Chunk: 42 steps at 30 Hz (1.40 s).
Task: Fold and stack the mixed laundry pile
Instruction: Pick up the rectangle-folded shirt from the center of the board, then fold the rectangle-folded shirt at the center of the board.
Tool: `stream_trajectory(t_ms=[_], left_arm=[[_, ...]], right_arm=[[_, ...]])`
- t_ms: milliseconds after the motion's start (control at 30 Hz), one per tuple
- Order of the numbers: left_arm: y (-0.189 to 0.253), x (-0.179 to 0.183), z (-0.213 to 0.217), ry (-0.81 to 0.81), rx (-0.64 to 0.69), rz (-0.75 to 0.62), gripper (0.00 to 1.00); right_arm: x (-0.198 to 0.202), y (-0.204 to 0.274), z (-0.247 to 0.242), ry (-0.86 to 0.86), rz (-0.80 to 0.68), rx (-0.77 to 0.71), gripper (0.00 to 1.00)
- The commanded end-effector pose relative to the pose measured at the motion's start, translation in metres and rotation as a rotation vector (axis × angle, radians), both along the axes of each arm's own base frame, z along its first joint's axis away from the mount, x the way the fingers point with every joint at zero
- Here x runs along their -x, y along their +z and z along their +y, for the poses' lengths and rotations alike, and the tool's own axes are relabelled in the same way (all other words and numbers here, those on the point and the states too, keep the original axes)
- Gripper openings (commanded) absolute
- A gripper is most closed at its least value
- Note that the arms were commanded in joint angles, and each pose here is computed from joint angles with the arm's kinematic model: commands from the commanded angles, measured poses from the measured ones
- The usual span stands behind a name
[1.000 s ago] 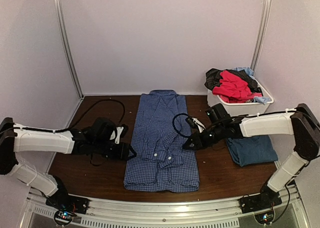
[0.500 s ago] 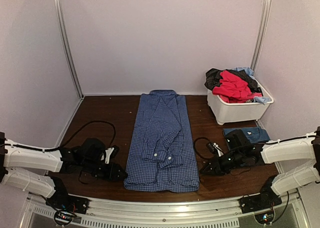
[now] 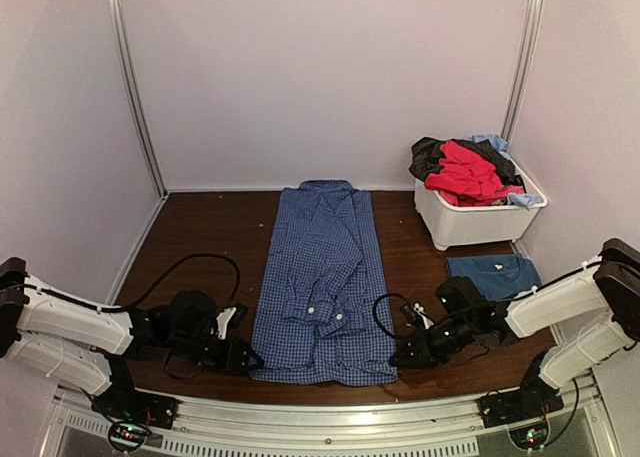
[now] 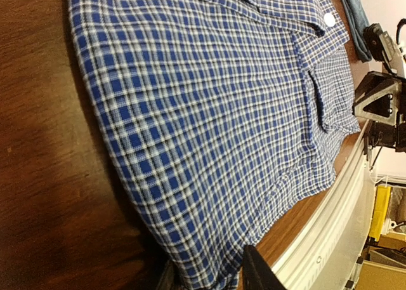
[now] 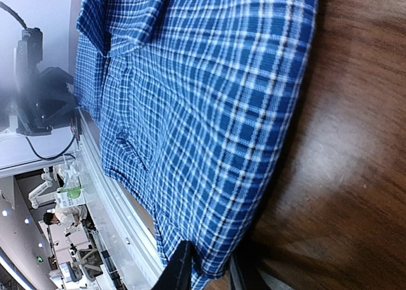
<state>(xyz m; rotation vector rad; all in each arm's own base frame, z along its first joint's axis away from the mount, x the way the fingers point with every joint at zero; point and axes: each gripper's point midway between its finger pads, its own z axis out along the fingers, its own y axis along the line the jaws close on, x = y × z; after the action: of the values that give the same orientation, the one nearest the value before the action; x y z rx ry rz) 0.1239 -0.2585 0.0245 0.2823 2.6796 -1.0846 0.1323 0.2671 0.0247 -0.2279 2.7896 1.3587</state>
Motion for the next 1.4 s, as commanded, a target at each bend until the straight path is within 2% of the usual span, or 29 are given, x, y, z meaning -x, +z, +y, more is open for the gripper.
stream_trajectory(t_ms=[0,67,167,233,333,500,633,767,967,1167,1367], left_arm=[[0.002,-0.002,-0.005,0.011,0.027,-0.003,0.34],[0.003,-0.003,-0.006,0.015,0.028,-0.007,0.33],[0.003,-0.003,-0.006,0.012,0.029,-0.009,0.27],[0.006,-0.003,-0.007,0.008,0.035,-0.014,0.18],[0.014,0.004,-0.011,-0.032,0.039,-0.044,0.00],[0.036,0.017,-0.019,-0.093,0.068,-0.108,0.00],[0.057,0.004,-0.023,-0.077,0.070,-0.187,0.00],[0.071,-0.021,-0.031,-0.077,0.029,-0.258,0.00],[0.088,-0.069,-0.041,-0.056,0.034,-0.318,0.00],[0.114,-0.136,-0.035,-0.008,0.013,-0.417,0.00],[0.140,-0.226,-0.027,0.102,-0.005,-0.500,0.00]], right_arm=[[-0.009,0.004,0.008,-0.017,-0.035,-0.014,0.19],[-0.010,0.004,0.010,-0.020,-0.033,-0.023,0.18],[-0.008,0.007,0.015,-0.010,-0.028,-0.044,0.08],[-0.007,0.011,0.018,-0.004,-0.034,-0.054,0.00],[0.000,0.020,0.022,0.027,-0.062,-0.065,0.00],[0.013,0.044,0.032,0.090,-0.125,-0.100,0.00],[-0.005,0.068,0.033,0.077,-0.239,-0.076,0.00],[-0.030,0.082,0.038,0.077,-0.319,-0.061,0.00],[-0.073,0.093,0.042,0.066,-0.392,-0.046,0.00],[-0.135,0.121,0.030,-0.002,-0.483,-0.066,0.00],[-0.214,0.149,0.025,-0.052,-0.578,-0.074,0.00]])
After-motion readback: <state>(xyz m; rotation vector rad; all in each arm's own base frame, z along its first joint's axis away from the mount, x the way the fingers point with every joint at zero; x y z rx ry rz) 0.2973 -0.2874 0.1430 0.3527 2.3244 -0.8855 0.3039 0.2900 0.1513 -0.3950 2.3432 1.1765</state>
